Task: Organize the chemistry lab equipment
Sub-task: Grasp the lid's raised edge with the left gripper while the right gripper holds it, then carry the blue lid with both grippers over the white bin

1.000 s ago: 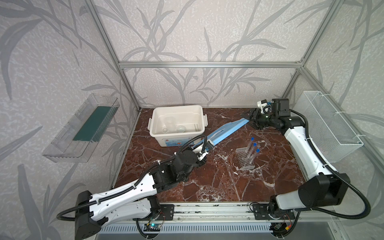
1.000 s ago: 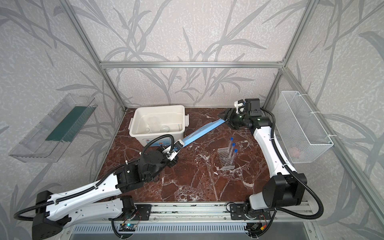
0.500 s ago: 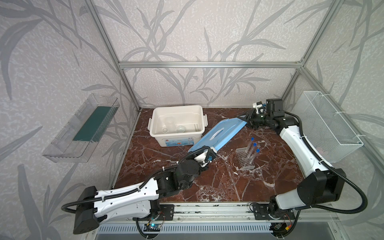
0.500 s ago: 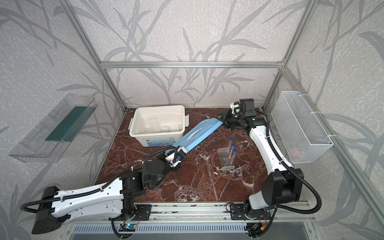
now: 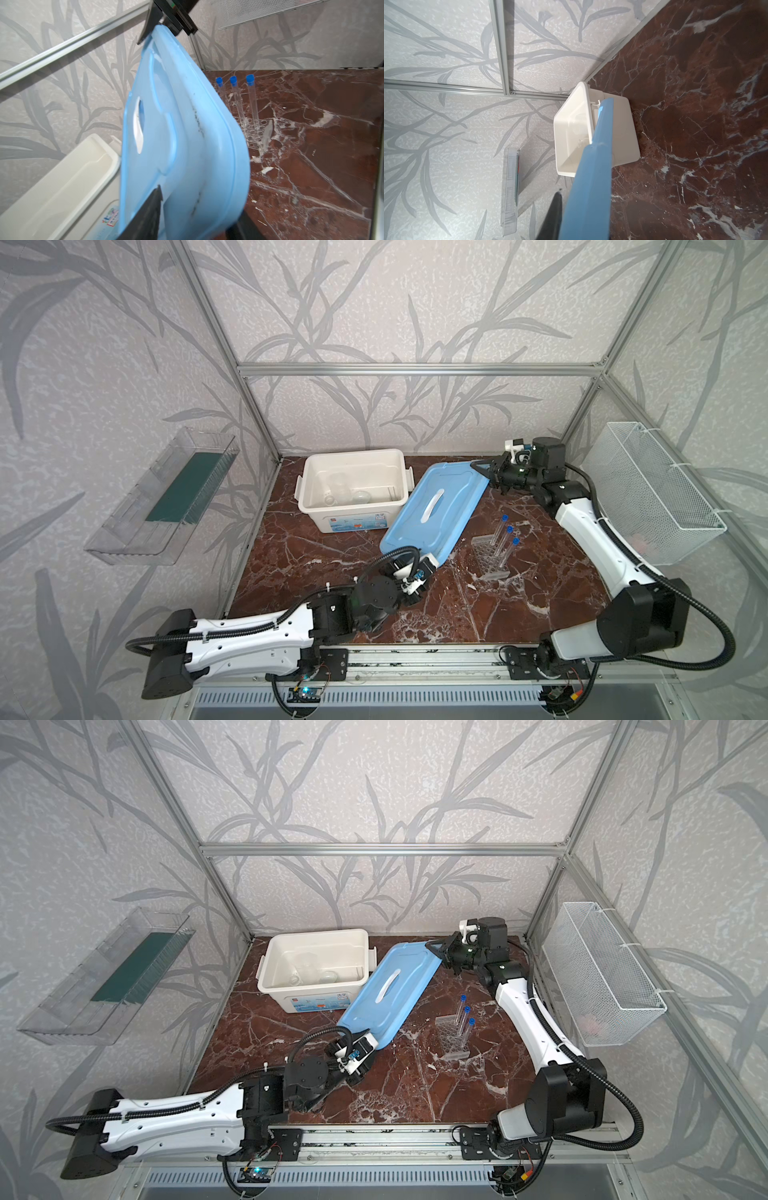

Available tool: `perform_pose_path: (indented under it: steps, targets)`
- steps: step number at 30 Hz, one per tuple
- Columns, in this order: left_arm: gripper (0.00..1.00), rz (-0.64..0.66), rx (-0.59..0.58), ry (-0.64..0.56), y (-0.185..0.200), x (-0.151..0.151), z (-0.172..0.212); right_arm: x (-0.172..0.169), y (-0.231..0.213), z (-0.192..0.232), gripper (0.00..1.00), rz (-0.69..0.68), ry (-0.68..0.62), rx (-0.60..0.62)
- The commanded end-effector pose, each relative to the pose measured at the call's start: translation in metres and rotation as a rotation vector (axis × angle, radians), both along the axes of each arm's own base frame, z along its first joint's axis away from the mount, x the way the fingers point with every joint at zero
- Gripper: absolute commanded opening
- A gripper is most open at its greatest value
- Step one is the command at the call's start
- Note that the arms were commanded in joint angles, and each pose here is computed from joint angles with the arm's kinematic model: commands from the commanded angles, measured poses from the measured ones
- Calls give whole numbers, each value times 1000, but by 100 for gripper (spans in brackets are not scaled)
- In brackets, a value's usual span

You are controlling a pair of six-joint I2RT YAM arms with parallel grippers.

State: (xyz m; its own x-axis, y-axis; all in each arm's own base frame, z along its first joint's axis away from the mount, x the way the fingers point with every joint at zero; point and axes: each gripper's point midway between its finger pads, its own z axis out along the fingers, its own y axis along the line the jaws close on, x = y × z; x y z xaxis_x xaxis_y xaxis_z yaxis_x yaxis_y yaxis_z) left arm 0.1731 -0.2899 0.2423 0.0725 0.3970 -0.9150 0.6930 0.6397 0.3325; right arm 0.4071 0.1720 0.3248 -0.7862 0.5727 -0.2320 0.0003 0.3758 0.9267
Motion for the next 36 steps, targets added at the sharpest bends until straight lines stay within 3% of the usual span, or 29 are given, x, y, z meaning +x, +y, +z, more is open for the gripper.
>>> perform_pose_path:
  steps: [1, 6, 10, 20, 23, 30, 36]
  targets:
    - [55, -14, -150, 37, 3, -5, 23, -12, -5, 59, 11, -13, -211, 19]
    - [56, -44, -228, 46, 10, -12, 39, -28, -12, 74, 10, -52, -264, 37]
    - [64, -20, -299, 86, 18, -10, 59, -36, -18, 80, 10, -76, -291, 19]
    - [69, 132, -680, 536, 57, 42, 116, -44, -26, 116, 10, -137, -473, 99]
    - [68, 227, -698, 611, 71, 61, 122, -44, -30, 126, 10, -182, -529, 118]
    - [68, 435, -635, 608, 110, 114, 128, -39, -28, 128, 9, -295, -589, 93]
    - [70, 581, -635, 630, 142, 154, 104, -18, -28, 116, 7, -384, -599, 148]
